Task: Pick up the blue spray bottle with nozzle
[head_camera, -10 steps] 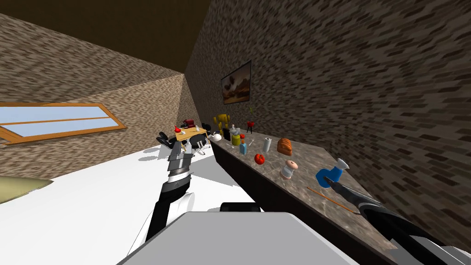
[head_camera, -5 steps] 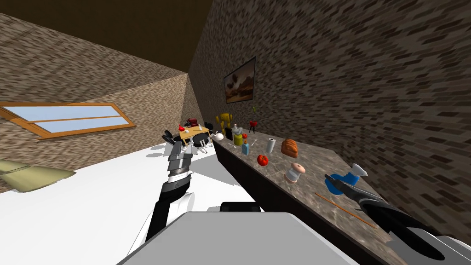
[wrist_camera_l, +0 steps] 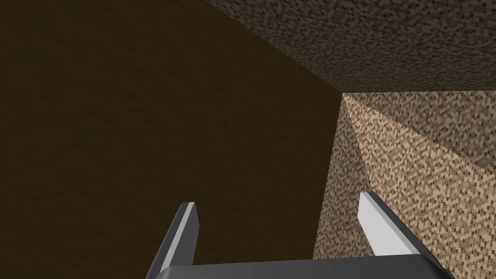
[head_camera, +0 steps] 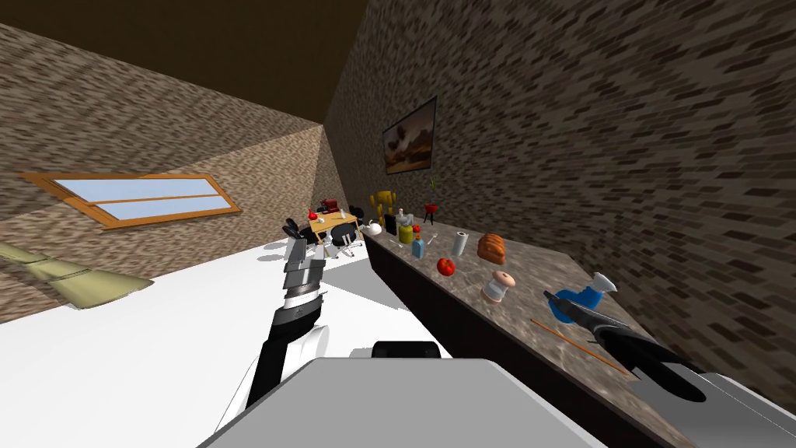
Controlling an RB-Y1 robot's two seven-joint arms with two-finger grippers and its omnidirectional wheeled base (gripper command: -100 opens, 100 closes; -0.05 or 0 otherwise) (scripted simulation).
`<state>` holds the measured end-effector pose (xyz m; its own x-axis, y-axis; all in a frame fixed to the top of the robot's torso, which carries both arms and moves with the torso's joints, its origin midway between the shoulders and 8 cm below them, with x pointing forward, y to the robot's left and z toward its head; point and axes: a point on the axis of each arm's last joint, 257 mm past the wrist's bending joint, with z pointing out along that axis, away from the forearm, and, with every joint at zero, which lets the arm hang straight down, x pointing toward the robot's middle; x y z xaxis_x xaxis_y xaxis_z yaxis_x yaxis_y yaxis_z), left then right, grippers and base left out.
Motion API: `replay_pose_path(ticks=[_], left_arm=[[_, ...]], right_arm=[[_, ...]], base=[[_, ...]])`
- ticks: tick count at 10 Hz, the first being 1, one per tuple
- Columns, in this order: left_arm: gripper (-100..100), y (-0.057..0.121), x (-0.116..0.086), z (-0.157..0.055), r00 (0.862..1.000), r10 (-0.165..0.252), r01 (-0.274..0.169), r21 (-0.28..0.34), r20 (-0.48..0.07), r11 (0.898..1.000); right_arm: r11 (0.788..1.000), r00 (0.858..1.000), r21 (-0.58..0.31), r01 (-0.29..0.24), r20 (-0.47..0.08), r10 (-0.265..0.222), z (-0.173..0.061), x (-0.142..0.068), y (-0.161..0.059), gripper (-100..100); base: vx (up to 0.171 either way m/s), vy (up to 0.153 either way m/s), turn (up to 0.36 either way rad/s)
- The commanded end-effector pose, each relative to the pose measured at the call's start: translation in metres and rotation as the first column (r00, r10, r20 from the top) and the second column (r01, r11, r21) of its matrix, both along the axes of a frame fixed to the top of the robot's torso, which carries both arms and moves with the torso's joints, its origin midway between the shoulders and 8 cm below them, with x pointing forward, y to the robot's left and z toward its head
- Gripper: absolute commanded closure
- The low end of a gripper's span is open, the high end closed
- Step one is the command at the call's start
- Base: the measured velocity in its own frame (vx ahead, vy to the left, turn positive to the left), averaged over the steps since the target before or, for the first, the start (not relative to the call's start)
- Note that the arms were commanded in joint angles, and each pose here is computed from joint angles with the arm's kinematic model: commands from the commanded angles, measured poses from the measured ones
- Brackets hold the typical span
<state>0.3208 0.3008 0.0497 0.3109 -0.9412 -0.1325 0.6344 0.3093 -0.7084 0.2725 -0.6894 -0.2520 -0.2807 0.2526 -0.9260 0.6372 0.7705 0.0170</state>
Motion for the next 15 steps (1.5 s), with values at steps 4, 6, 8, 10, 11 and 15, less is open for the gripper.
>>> replay_pose_path(ticks=[4,6,8,10,11,15], left_arm=[[0,0.0,0.0,0.0,1.0,0.0,0.0,0.0,0.0,1.0],[0,0.0,0.0,0.0,1.0,0.0,0.0,0.0,0.0,1.0],[0,0.0,0.0,0.0,1.0,0.0,0.0,0.0,0.0,1.0],[0,0.0,0.0,0.0,1.0,0.0,0.0,0.0,0.0,1.0],[0,0.0,0.0,0.0,1.0,0.0,0.0,0.0,0.0,1.0],[0,0.0,0.0,0.0,1.0,0.0,0.0,0.0,0.0,1.0]], right_arm=[[1.0,1.0,0.008,0.022,-0.012,-0.022,-0.013,0.01,-0.022,-100],[1.0,1.0,0.01,-0.004,-0.011,0.004,-0.013,0.027,-0.023,-100],[0.999,0.999,0.012,0.036,-0.019,-0.036,-0.019,0.021,-0.039,-100],[1.0,1.0,0.007,0.013,-0.013,-0.013,-0.015,0.04,-0.042,-100],[0.999,0.999,0.012,0.035,-0.01,-0.035,-0.017,0.039,-0.05,-100],[0.998,0.998,0.009,0.058,-0.014,-0.058,-0.017,0.046,-0.069,-100]], base=[[-0.051,0.02,0.045],[-0.038,0.02,0.045],[-0.067,0.03,0.049],[-0.04,0.01,0.049],[-0.078,0.033,0.085],[-0.065,0.035,0.044]])
